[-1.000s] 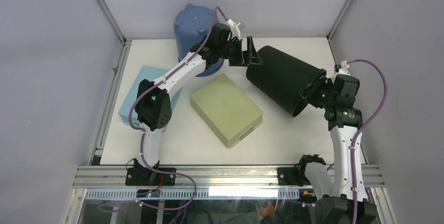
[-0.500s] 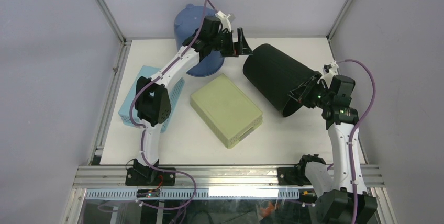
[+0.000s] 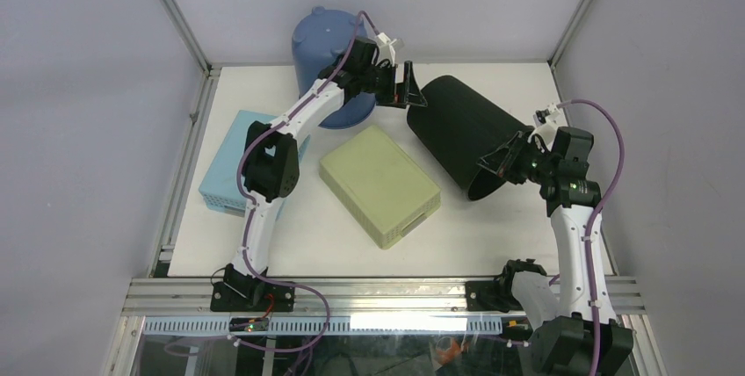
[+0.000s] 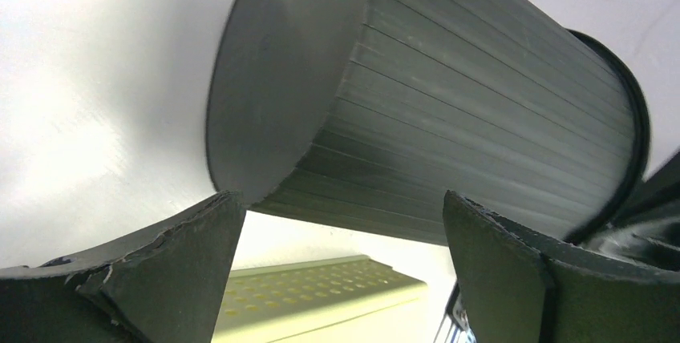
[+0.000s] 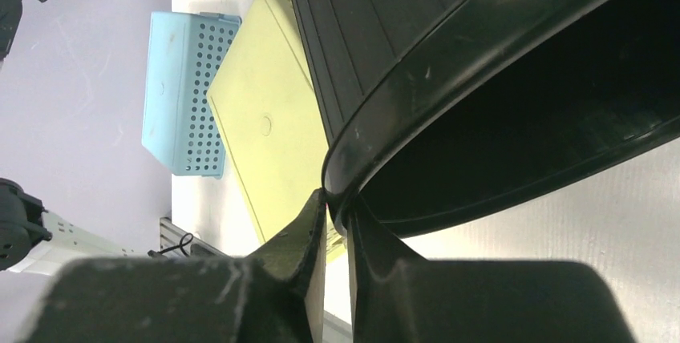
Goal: Turn the large container upside down
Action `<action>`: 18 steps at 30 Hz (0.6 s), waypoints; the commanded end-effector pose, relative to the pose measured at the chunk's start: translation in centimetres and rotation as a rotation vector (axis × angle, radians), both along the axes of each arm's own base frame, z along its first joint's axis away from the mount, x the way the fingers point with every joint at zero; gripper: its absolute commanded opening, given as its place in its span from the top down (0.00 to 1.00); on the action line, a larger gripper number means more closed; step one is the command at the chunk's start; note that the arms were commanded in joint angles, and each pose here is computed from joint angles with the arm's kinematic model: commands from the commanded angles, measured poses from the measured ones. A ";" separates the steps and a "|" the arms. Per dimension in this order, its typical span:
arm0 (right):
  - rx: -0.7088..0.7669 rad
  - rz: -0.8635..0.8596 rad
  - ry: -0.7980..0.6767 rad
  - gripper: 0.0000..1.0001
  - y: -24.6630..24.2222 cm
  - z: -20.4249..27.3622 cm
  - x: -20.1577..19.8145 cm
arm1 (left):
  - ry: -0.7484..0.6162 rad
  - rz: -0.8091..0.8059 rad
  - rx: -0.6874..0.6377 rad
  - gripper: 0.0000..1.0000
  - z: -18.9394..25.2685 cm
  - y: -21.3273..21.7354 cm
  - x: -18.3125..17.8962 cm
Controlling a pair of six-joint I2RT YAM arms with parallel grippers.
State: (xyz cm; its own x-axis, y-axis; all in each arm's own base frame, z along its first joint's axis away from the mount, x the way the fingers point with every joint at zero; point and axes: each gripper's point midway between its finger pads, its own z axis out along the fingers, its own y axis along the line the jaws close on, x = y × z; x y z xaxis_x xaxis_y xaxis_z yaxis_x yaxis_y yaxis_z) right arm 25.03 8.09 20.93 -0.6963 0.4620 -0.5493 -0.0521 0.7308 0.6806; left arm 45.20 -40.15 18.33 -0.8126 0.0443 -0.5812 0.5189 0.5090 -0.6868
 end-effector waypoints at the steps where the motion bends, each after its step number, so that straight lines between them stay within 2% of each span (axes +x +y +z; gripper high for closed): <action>1: 0.011 0.064 -0.031 1.00 0.8 1.3 -0.7 | -0.093 -0.169 -0.114 0.01 3.9 -0.9 -1.4; 8: 0.009 0.070 -0.004 1.00 0.8 0.4 -1.1 | -0.047 -0.280 -0.195 0.01 4.4 -1.4 -3.5; 18: 0.023 0.077 -0.002 1.00 1.0 0.1 -1.0 | -0.073 -0.316 -0.251 0.01 7.4 -0.9 -5.0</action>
